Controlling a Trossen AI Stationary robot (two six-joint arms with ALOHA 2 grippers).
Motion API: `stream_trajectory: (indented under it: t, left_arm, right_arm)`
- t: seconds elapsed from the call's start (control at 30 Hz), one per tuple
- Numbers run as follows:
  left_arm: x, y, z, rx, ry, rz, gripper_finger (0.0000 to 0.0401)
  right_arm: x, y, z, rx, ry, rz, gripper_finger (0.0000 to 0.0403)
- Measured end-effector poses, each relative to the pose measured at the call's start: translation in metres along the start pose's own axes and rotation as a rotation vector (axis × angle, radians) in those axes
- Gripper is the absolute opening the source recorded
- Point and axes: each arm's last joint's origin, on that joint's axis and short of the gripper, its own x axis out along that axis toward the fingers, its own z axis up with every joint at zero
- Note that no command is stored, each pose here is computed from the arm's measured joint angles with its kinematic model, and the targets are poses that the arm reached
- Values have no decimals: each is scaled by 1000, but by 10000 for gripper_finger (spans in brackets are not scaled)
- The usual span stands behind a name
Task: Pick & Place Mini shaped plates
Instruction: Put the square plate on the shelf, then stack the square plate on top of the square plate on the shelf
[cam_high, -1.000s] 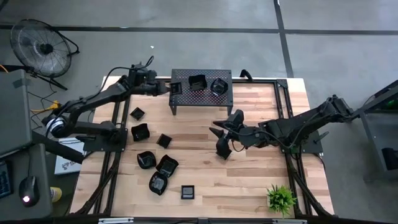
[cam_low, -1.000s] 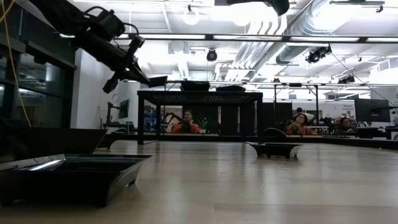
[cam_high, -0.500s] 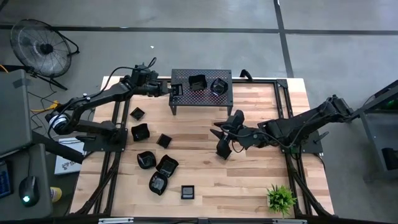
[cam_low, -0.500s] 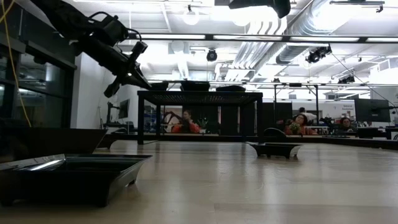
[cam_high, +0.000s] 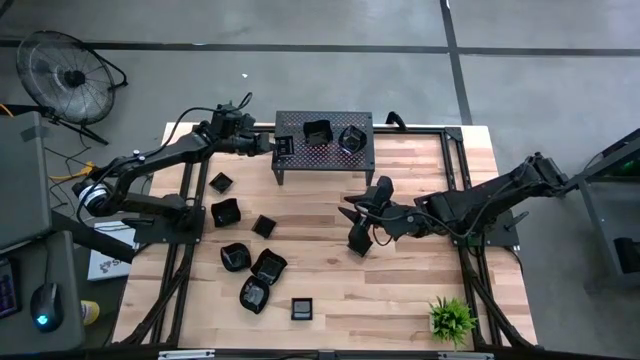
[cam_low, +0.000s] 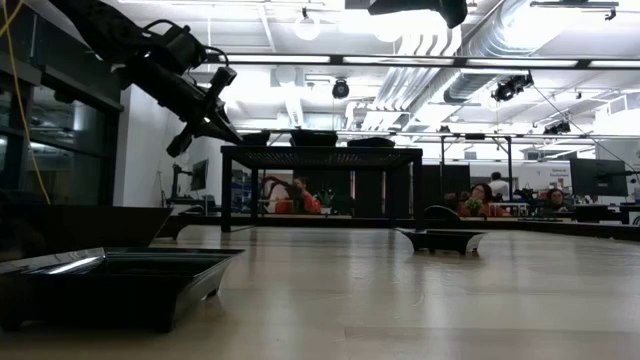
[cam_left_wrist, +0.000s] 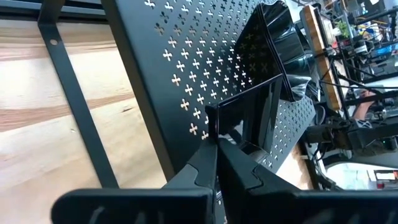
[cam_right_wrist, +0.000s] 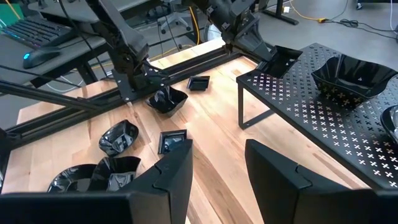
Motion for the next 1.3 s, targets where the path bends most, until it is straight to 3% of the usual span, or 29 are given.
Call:
stream_trajectory:
  t: [0.4,0.73,0.9,1.3]
  left_arm:
    - [1,-2,-3,39,15,-5,10]
    - [2,-3,-4,41,6,9,99]
    - [2,-4,-1,54,-14,-7,125]
    - [-15,-18,5,238,-141,-36,129]
  right_arm:
    - [0,0,0,-1,1,0,142]
    - [0,0,0,-1,1,-1,142]
    - [0,0,0,0,1,-1,142]
    - [-17,-10,11,46,-21,-1,142]
